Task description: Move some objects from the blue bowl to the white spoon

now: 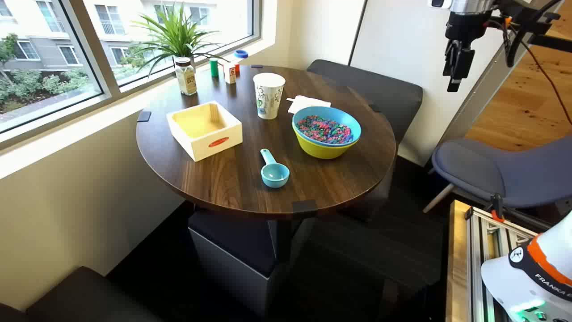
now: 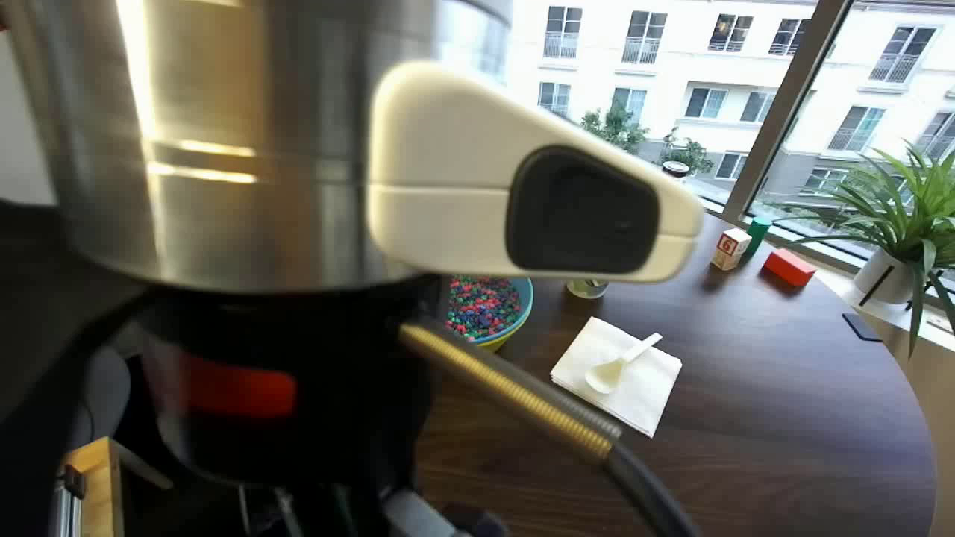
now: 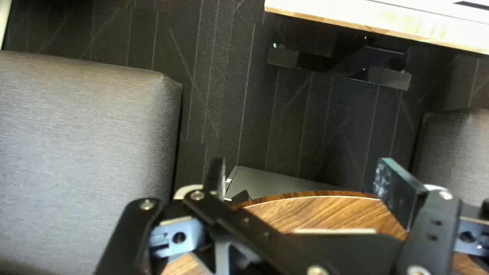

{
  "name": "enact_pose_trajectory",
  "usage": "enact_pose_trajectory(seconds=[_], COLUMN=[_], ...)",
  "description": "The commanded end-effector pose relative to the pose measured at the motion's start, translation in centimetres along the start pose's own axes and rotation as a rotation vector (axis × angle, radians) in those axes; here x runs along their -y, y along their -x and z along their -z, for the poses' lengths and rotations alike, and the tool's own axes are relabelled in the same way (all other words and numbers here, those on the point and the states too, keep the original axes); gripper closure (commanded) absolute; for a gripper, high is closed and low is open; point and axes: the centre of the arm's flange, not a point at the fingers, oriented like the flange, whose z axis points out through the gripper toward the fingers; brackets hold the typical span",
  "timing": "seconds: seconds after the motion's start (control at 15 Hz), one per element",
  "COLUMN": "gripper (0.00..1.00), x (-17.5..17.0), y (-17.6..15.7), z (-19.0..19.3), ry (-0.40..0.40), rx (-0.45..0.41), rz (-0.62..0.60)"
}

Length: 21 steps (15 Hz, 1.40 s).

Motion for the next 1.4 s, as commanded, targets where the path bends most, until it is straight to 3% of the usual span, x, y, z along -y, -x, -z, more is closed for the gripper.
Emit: enact_pose_trajectory(seconds=[0.0, 0.47, 0.87, 1.33], gripper=[0.0, 0.0, 0.0, 0.0], x=[0.0, 0.0, 3.9, 7.2], y=[0.0, 0.0, -5.4, -10.8], z=[0.0, 0.0, 1.6, 2.5], ry=[0.0, 0.0, -0.009, -0.009], rx=[0.0, 0.0, -0.028, -0.042], rz=[0.0, 0.0, 0.025, -0.088])
